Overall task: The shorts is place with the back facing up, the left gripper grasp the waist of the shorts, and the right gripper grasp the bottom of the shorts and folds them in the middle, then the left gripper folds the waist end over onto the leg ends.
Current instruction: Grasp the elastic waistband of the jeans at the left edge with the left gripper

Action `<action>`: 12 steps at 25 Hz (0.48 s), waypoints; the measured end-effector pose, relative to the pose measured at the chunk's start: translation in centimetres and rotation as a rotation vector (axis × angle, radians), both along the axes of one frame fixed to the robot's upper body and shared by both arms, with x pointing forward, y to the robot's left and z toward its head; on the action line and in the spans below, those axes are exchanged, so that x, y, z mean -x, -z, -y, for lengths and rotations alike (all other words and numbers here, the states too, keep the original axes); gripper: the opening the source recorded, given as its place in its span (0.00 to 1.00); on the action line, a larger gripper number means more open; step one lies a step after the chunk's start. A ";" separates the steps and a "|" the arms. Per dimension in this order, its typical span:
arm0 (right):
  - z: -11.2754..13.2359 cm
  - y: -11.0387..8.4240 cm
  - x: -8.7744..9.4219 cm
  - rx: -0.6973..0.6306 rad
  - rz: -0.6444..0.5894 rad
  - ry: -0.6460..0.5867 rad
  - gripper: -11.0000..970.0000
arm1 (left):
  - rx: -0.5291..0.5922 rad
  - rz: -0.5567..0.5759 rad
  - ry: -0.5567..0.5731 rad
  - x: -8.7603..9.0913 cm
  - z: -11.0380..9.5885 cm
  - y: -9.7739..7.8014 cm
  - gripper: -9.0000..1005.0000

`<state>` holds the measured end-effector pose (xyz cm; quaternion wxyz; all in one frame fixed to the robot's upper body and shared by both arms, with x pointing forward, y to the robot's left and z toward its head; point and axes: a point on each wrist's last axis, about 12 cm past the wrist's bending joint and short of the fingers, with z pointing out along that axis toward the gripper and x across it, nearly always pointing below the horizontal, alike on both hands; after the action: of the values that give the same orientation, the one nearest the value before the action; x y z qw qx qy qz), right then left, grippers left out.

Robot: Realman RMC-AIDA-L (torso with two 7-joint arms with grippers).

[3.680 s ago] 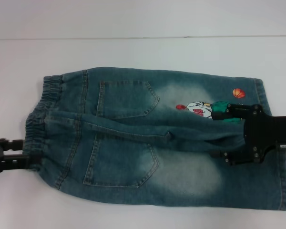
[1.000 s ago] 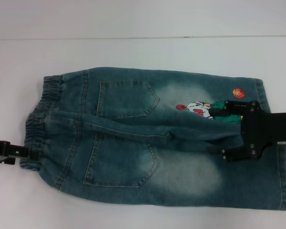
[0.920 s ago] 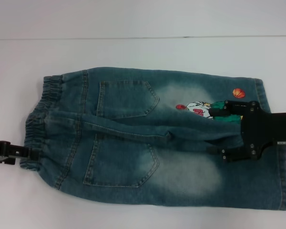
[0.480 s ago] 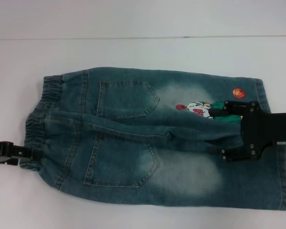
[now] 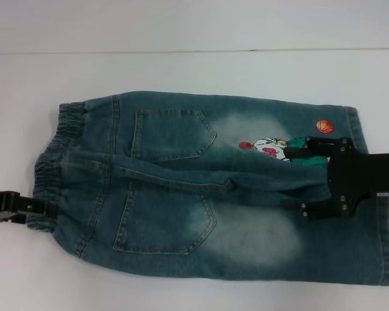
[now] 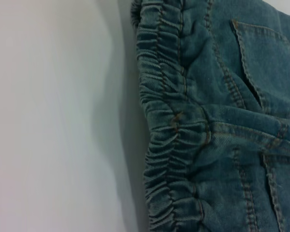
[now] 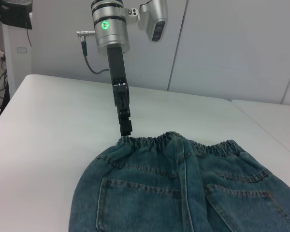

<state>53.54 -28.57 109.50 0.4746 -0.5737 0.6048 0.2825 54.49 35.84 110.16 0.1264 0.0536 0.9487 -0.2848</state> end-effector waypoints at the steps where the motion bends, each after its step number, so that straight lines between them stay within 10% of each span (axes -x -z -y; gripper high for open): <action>1: 0.0 0.0 0.0 0.000 0.000 0.000 0.91 | 0.000 0.000 0.000 0.0 0.0 0.0 0.87; 12: 0.0 0.1 0.1 0.000 0.005 -0.003 0.91 | -0.018 -0.011 -0.001 0.1 -0.1 0.3 0.86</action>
<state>53.46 -28.56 109.39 0.4755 -0.5754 0.6028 0.2818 54.37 35.90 109.91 0.1209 0.0526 0.9519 -0.2766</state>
